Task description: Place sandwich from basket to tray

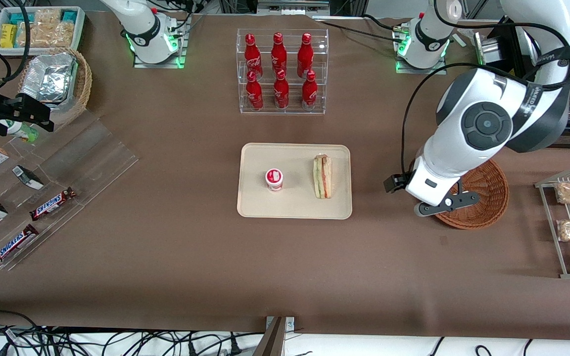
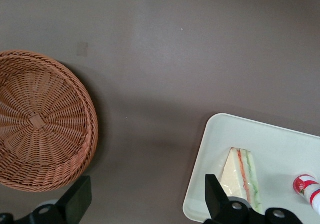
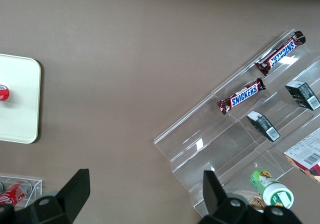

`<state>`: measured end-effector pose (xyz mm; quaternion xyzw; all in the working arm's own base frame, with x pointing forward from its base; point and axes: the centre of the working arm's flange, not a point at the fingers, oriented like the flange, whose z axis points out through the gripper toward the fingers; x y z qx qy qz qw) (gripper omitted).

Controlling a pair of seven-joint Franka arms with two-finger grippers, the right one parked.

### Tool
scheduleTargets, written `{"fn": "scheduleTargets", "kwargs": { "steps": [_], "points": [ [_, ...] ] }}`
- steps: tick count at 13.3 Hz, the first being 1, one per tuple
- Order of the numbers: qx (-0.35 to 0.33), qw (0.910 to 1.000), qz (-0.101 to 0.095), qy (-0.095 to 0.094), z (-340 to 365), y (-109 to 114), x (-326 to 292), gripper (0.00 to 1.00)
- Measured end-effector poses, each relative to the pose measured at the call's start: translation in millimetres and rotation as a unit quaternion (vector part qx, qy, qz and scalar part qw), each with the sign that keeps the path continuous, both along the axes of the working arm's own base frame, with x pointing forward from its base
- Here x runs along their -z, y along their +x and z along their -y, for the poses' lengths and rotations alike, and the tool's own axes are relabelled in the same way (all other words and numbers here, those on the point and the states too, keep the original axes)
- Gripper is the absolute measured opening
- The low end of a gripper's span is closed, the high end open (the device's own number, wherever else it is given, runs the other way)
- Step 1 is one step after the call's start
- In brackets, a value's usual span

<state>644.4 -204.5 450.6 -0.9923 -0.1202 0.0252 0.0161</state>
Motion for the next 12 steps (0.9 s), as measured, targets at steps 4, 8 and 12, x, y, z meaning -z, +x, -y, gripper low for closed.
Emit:
{"fn": "scheduleTargets", "kwargs": {
  "steps": [4, 8, 12],
  "points": [
    [0.000, 1.0000, -0.001, 0.003, -16, -8, -17, 1.00],
    [0.046, 0.9987, 0.000, -0.023, -85, -21, -53, 1.00],
    [0.097, 0.9947, -0.015, -0.028, -142, -52, -98, 1.00]
  ]
}}
